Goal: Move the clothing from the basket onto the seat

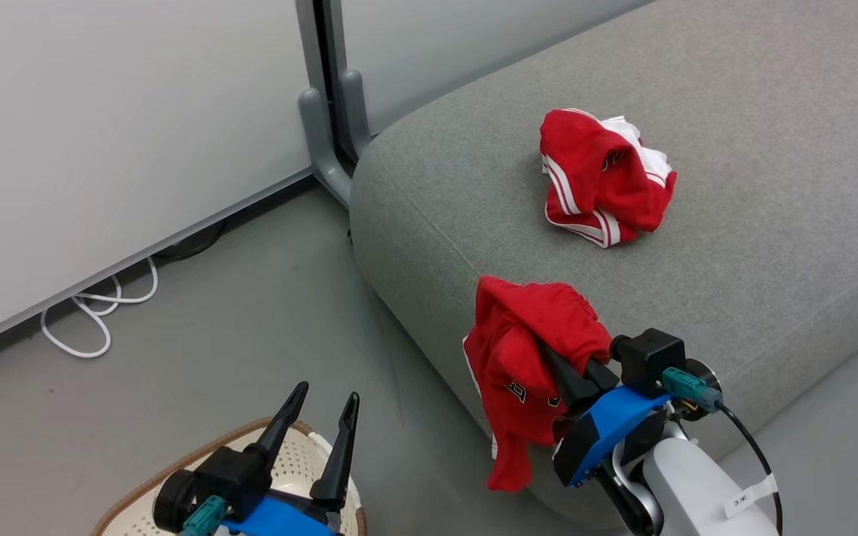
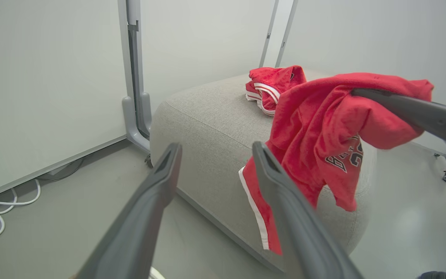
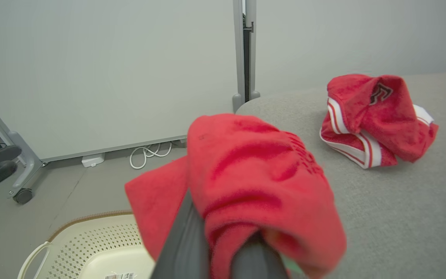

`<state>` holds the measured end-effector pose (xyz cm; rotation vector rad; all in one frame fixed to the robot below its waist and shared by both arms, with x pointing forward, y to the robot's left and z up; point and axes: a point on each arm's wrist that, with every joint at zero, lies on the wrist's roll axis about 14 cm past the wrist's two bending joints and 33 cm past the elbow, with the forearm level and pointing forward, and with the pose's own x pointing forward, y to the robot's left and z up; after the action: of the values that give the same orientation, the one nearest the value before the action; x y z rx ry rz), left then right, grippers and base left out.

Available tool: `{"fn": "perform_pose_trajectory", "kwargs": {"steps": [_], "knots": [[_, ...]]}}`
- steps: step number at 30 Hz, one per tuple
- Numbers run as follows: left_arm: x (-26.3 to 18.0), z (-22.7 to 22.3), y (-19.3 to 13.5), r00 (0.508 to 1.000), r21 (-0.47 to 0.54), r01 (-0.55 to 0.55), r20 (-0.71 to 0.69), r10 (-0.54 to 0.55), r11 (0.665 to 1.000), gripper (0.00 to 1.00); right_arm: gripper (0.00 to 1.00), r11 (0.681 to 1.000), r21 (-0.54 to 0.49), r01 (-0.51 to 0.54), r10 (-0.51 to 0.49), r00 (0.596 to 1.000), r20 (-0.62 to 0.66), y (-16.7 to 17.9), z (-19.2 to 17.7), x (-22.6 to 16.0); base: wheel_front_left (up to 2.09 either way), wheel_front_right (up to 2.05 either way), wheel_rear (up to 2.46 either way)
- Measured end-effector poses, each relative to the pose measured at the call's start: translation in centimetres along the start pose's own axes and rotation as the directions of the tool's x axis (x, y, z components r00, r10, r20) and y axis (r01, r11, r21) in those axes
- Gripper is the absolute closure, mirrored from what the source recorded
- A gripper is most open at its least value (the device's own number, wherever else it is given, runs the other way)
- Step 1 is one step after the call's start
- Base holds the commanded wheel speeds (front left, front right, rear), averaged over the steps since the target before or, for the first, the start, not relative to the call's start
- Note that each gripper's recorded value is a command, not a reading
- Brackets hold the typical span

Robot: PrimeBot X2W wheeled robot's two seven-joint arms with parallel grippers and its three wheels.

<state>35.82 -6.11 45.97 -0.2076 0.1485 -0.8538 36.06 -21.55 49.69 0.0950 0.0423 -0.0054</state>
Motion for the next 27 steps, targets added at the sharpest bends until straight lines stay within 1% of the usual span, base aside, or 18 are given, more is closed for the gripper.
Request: {"fn": "perform_pose_trajectory", "kwargs": {"steps": [7, 18, 23, 26, 27], "knots": [[1.1, -0.5, -1.1, 0.999, -0.003, 0.052, -0.014, -0.052, 0.999, 0.00, 1.00, 0.999, 0.000, 0.042, -0.042, 0.999, -0.010, -1.3, -0.4, -0.7, 0.00, 0.00, 0.00], [1.2, -0.6, -0.8, 0.998, -0.003, 0.055, -0.018, -0.055, 0.998, 0.00, 1.00, 0.999, 0.014, 0.053, -0.053, 0.999, -0.012, -1.5, -0.6, -0.2, 0.00, 0.00, 0.00], [1.3, -0.6, -0.3, 0.998, -0.005, 0.054, -0.016, -0.054, 0.999, 0.00, 1.00, 0.998, 0.016, 0.064, -0.065, 0.997, 0.045, -2.3, 1.6, 1.3, 0.00, 0.00, 0.00], [1.5, -0.7, -0.1, 0.998, -0.006, 0.056, -0.016, -0.056, 0.998, 0.00, 1.00, 0.998, 0.014, 0.060, -0.061, 0.994, 0.088, -2.7, 3.8, 2.7, 0.00, 0.00, 0.00], [1.5, -0.8, 0.1, 0.998, -0.006, 0.056, -0.018, -0.057, 0.998, 0.00, 1.00, 0.998, -0.003, 0.062, -0.061, 0.993, 0.100, -3.2, 4.6, 3.1, 0.00, 0.00, 0.00]]}}
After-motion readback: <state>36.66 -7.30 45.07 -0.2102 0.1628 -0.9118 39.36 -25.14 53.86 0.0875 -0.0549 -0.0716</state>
